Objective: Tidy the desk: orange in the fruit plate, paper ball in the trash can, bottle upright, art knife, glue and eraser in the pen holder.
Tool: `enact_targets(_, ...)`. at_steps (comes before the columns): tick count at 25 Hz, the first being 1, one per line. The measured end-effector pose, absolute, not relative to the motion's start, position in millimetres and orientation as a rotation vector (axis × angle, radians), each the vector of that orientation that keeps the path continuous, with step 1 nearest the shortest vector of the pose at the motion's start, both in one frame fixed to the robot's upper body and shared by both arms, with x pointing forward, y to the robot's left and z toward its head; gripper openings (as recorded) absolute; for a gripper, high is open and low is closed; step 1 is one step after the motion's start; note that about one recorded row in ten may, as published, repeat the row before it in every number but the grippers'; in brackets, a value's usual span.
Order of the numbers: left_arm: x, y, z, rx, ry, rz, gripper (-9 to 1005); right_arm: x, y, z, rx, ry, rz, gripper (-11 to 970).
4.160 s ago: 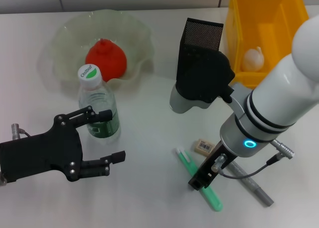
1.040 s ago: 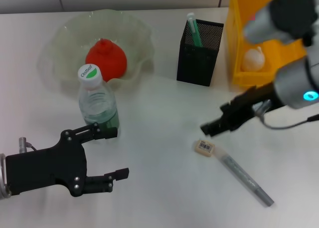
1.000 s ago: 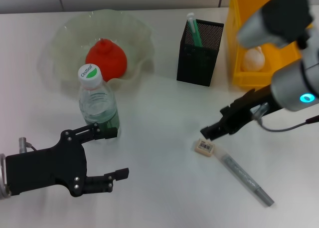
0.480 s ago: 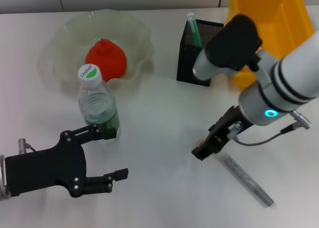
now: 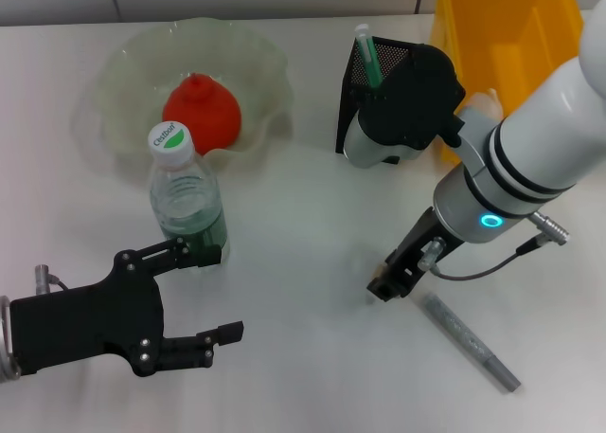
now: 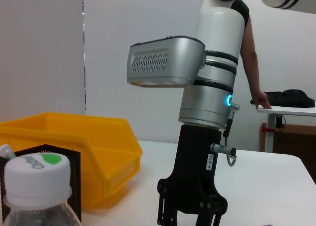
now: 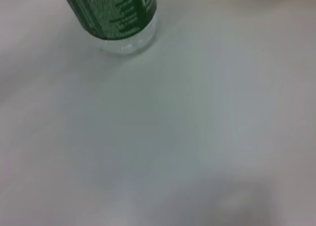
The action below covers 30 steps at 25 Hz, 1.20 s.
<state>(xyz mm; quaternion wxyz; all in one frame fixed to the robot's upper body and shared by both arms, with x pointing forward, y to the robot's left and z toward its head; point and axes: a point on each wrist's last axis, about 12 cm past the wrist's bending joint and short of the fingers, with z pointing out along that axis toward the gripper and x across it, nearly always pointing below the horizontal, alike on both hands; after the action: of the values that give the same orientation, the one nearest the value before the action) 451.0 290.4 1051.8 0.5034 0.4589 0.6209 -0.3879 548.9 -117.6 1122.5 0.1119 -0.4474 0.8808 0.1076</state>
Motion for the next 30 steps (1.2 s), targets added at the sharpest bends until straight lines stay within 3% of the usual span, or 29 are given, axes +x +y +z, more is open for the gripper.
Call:
enact_targets(1,451.0,290.4,1051.8,1.108,1.499,-0.937,843,548.9,-117.9,1122.3,-1.315,2.588,0.313,622)
enact_targets(4,451.3,290.2,1051.9,1.109,1.498,-0.937,843,549.1,-118.9,1121.6,-1.319,2.591,0.298,375)
enact_targets(10,451.7,289.9,1052.3,1.111,1.495,-0.938,843,546.0,-117.7,1130.8,-1.311,2.543,0.316,238)
enact_targets(21,451.7,289.7,1052.2,1.112,1.496,-0.939,843,557.5,-171.1,1213.4,-0.873,2.180,0.371,232)
enact_targets(25,451.6,289.6,1052.0,1.113,1.497,-0.939,843,576.3,-187.4,1217.2,-0.752,2.107,0.369,231)
enact_targets(30,451.5,289.8,1052.0,1.112,1.497,-0.938,843,601.9,-190.2,1202.3,-0.713,2.143,0.366,280)
